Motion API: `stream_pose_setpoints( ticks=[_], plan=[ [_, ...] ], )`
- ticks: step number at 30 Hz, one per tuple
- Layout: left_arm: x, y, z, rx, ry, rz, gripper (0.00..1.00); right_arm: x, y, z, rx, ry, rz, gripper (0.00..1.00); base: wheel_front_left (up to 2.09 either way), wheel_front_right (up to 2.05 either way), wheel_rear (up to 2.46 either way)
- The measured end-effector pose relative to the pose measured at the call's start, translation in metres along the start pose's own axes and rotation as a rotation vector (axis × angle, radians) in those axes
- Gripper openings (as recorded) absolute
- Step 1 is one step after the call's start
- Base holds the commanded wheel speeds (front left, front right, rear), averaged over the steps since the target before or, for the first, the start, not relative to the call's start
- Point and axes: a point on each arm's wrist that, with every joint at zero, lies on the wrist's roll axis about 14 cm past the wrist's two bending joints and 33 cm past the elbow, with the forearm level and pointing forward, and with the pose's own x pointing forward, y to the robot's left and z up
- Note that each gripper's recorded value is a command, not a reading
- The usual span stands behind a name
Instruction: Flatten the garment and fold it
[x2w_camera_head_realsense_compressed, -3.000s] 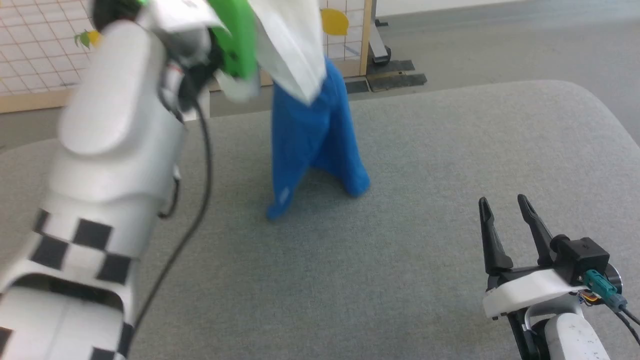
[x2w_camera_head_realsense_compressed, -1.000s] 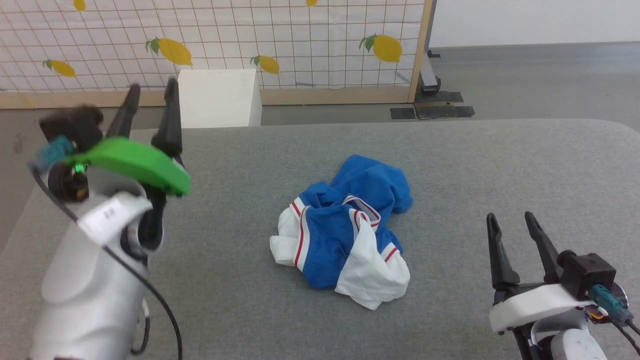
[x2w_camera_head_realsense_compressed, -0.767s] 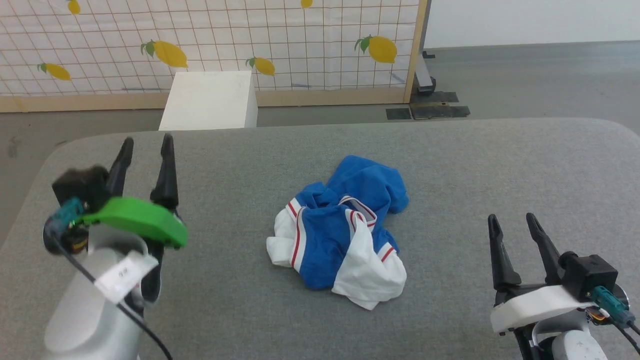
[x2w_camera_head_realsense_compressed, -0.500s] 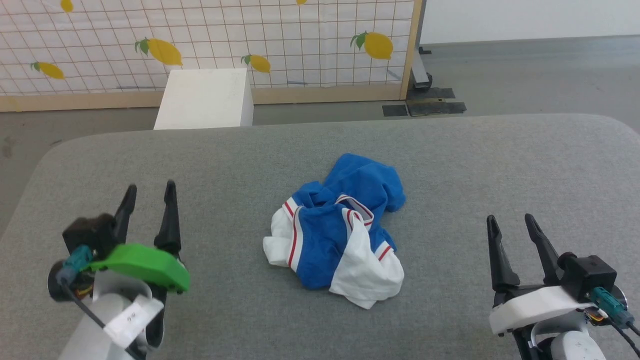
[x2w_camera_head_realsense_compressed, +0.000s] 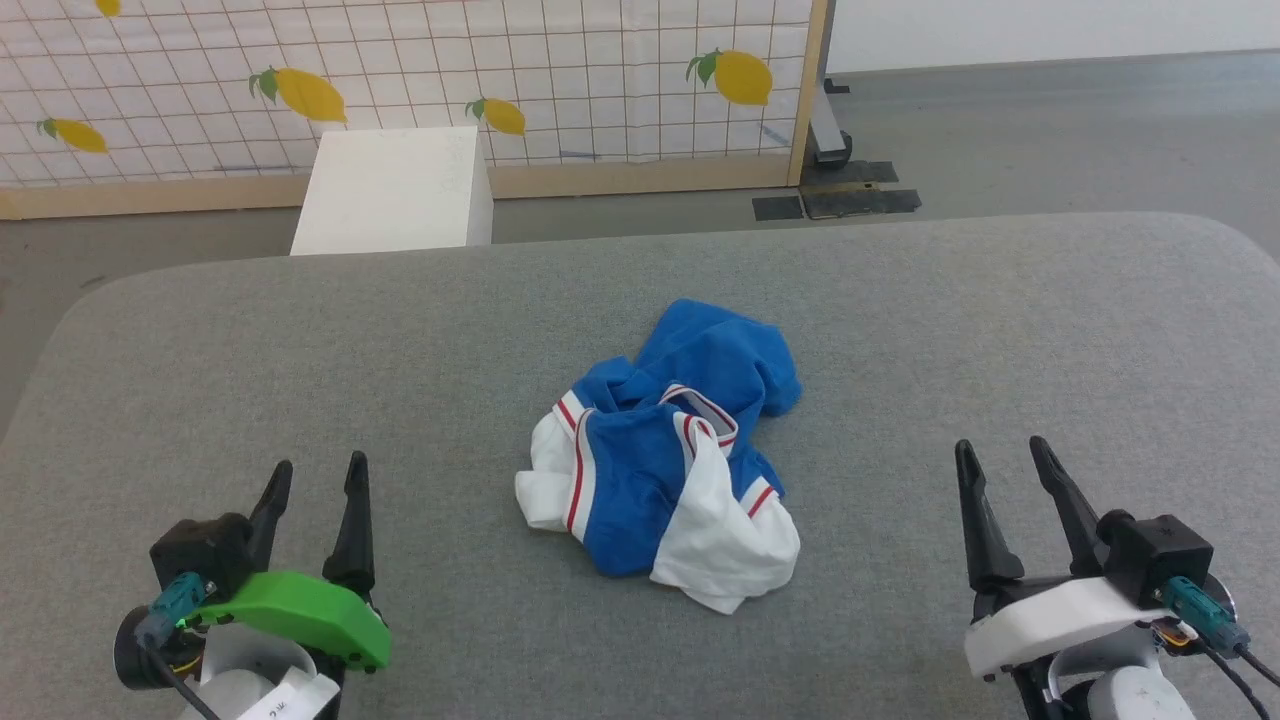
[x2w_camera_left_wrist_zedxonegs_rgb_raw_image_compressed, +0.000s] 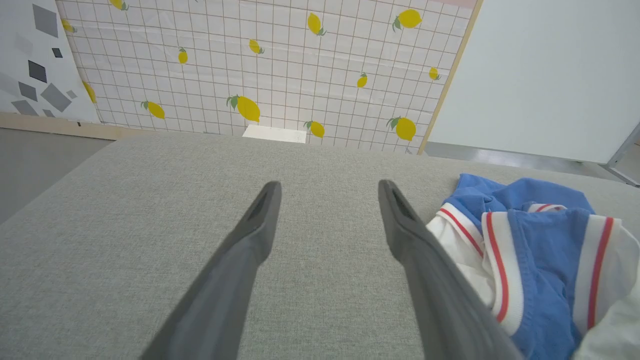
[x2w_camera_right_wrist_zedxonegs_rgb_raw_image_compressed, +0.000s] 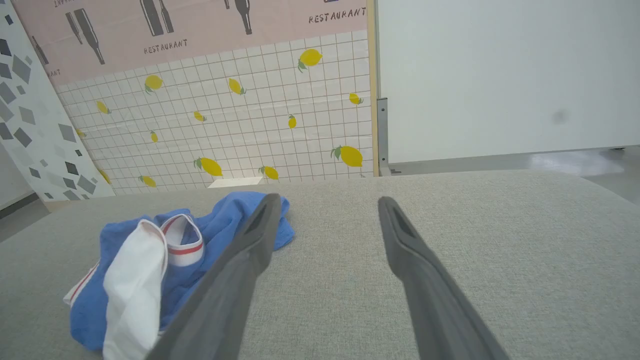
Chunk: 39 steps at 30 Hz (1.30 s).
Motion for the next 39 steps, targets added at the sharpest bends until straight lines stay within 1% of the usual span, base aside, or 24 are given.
stream_pose_setpoints(
  ticks=[5,8,12,17,23,26,29,34,37,39],
  plan=[
    [-0.003,-0.002,-0.002,-0.005,0.005,-0.009,1.00,0.000,0.005,-0.006,0.001,0.022,0.015,1.00,0.00,0.00,0.00],
    [-0.003,-0.001,-0.001,-0.014,0.003,-0.004,1.00,0.001,0.013,-0.016,-0.003,0.089,0.041,1.00,0.00,0.00,0.00],
    [-0.003,0.001,0.000,-0.020,-0.001,0.002,1.00,0.013,0.036,-0.027,-0.023,0.216,0.112,1.00,0.00,0.00,0.00],
    [-0.002,0.001,0.002,-0.025,-0.011,0.005,1.00,0.029,0.065,-0.044,-0.073,0.433,0.206,1.00,0.00,0.00,0.00],
    [-0.001,0.006,0.000,-0.031,-0.006,0.019,1.00,0.033,0.089,-0.073,-0.182,0.730,0.292,1.00,0.00,0.00,0.00],
    [0.000,0.009,-0.005,-0.029,0.010,0.026,1.00,0.033,0.096,-0.084,-0.248,0.845,0.326,1.00,0.00,0.00,0.00],
    [0.001,0.010,-0.009,-0.022,0.024,0.028,1.00,0.032,0.099,-0.096,-0.321,0.943,0.355,1.00,0.00,0.00,0.00],
    [0.002,0.014,-0.016,-0.005,0.047,0.038,1.00,0.016,0.100,-0.125,-0.418,1.116,0.403,1.00,0.00,0.00,0.00],
    [0.004,0.017,-0.018,0.005,0.053,0.043,1.00,0.006,0.103,-0.140,-0.452,1.191,0.436,1.00,0.00,0.00,0.00],
    [0.005,0.019,-0.020,0.006,0.057,0.048,1.00,0.003,0.106,-0.145,-0.469,1.210,0.457,1.00,0.00,0.00,0.00]
  ],
)
